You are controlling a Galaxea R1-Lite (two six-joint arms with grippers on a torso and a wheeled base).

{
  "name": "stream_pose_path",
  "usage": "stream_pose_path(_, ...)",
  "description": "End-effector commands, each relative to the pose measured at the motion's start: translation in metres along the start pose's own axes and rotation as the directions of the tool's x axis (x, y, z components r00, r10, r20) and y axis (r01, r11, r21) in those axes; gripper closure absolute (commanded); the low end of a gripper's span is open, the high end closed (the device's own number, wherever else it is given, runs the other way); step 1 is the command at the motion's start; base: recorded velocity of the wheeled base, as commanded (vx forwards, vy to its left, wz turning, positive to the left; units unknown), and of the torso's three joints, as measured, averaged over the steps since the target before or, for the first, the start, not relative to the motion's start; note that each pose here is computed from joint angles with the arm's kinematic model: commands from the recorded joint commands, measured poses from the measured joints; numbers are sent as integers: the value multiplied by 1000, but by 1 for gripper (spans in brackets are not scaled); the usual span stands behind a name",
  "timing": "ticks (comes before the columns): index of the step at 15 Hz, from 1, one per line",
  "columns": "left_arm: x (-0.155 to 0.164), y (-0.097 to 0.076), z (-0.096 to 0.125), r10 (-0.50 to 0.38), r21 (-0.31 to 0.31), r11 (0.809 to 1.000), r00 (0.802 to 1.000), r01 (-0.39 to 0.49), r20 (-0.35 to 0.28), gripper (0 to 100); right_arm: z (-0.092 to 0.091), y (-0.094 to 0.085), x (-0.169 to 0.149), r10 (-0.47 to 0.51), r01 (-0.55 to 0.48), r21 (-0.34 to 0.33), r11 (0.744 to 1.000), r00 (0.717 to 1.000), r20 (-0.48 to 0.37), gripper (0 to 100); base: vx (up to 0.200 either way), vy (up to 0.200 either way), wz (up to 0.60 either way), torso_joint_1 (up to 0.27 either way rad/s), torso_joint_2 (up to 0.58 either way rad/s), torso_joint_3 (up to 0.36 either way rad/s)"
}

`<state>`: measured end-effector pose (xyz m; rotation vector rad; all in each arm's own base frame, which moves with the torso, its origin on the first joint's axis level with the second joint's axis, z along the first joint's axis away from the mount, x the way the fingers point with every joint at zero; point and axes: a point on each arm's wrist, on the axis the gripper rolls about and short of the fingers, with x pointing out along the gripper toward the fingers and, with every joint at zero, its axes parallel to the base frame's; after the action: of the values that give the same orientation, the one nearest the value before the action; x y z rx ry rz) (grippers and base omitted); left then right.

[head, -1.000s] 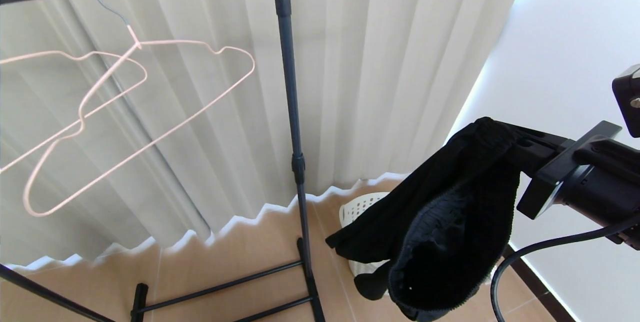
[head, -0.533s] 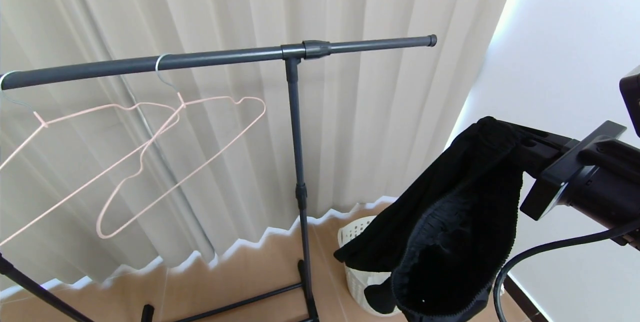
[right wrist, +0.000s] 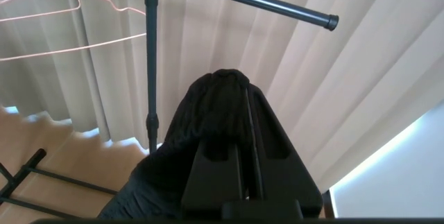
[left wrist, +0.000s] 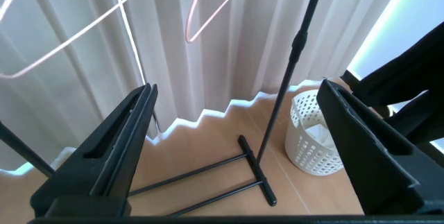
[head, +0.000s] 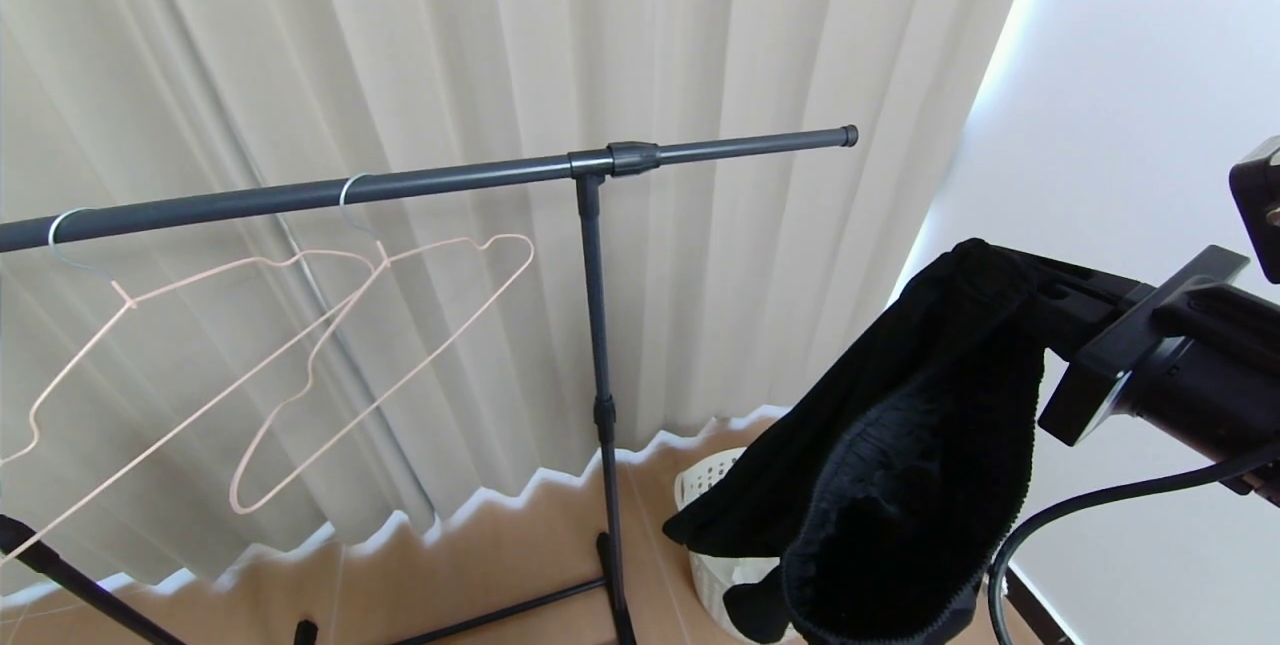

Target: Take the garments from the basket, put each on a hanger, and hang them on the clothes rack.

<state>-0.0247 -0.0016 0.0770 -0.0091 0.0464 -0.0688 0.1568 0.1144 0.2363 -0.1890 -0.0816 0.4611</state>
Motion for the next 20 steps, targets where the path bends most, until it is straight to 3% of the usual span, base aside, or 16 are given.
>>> stream_pose_path(1, 0, 0, 0, 0, 0, 1000, 1000, 0, -1, 0, -1, 0, 0, 0, 0, -1, 1000, 1000, -2, 100, 0, 0, 0, 173, -373, -212)
stream_pose_path(6, 0, 0, 0, 1, -2, 1000, 1000, -1, -3, 0, -3, 1, 0, 0, -1, -4, 1000, 1000, -10, 100, 0, 0, 0, 152, -343, -184)
stream_pose_path(16, 0, 0, 0, 5, -2, 1000, 1000, -5, 0, 0, -4, 1, 1, 0, 0, -36, 999, 1000, -13, 100, 0, 0, 0, 8, -14, 65)
stream_pose_path(20, 0, 0, -1, 6, 6, 1000, 1000, -6, -3, 0, -7, -1, 0, -7, 6, -38, 999, 1000, -25, 100, 0, 0, 600, 2, 2, 6)
